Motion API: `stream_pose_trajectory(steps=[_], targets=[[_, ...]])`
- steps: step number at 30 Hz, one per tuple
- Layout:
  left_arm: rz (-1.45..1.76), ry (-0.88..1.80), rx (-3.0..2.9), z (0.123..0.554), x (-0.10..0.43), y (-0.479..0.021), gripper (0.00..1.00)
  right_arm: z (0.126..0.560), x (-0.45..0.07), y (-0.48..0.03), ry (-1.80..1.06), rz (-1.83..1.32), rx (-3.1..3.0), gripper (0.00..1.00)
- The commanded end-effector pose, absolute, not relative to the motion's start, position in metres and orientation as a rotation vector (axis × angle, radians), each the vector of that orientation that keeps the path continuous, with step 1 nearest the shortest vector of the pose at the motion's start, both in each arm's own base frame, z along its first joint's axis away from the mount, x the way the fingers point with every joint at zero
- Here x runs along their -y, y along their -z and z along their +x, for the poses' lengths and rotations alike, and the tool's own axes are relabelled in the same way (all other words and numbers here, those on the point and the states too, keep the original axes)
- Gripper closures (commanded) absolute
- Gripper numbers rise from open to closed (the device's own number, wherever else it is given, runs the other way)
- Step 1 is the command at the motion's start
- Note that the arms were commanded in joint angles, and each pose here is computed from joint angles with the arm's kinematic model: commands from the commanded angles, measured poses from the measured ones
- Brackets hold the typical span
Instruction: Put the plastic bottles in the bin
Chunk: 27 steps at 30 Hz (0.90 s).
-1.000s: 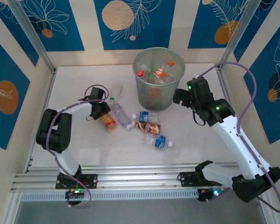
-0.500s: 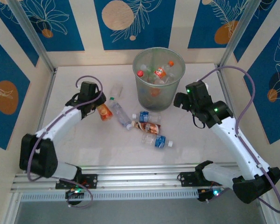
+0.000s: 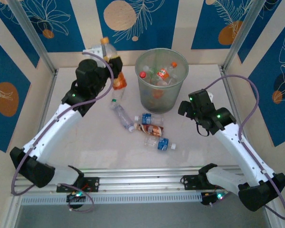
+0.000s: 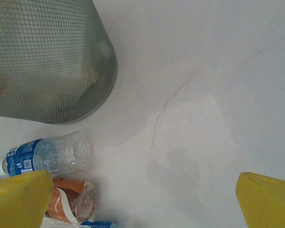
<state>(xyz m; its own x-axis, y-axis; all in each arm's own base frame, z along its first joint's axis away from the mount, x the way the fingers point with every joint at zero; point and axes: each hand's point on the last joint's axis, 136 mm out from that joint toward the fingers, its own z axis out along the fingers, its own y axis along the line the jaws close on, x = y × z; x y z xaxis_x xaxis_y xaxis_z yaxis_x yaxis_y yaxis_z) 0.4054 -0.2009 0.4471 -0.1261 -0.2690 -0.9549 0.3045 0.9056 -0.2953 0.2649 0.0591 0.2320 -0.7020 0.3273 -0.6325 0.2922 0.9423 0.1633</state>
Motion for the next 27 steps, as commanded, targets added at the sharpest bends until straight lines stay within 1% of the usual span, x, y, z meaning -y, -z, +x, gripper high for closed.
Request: stream_pose_trajectory(steps=[1, 6, 11, 17, 21, 27], targets=[[0.176, 0.533, -1.46, 0.416, 0.237, -0.49, 0.46, 0.264, -0.06, -0.226, -0.096, 0.483, -2.392, 0.01], [0.283, 0.563, -1.322, 0.439, 0.279, -0.518, 0.46, 0.264, -0.062, -0.222, -0.095, 0.483, -2.406, 0.01], [0.365, 0.589, -1.237, 0.465, 0.321, -0.523, 0.43, 0.265, -0.063, -0.218, -0.085, 0.471, -2.427, 0.01], [0.455, 0.553, -1.219, 0.493, 0.364, -0.501, 0.42, 0.266, -0.066, -0.212, -0.086, 0.468, -2.451, 0.01], [0.466, 0.544, -1.223, 0.507, 0.378, -0.485, 0.43, 0.268, -0.071, -0.212, -0.115, 0.462, -2.455, 0.01], [0.485, 0.566, -1.278, 0.524, 0.394, -0.449, 0.43, 0.266, -0.071, -0.214, -0.116, 0.462, -2.454, 0.01]])
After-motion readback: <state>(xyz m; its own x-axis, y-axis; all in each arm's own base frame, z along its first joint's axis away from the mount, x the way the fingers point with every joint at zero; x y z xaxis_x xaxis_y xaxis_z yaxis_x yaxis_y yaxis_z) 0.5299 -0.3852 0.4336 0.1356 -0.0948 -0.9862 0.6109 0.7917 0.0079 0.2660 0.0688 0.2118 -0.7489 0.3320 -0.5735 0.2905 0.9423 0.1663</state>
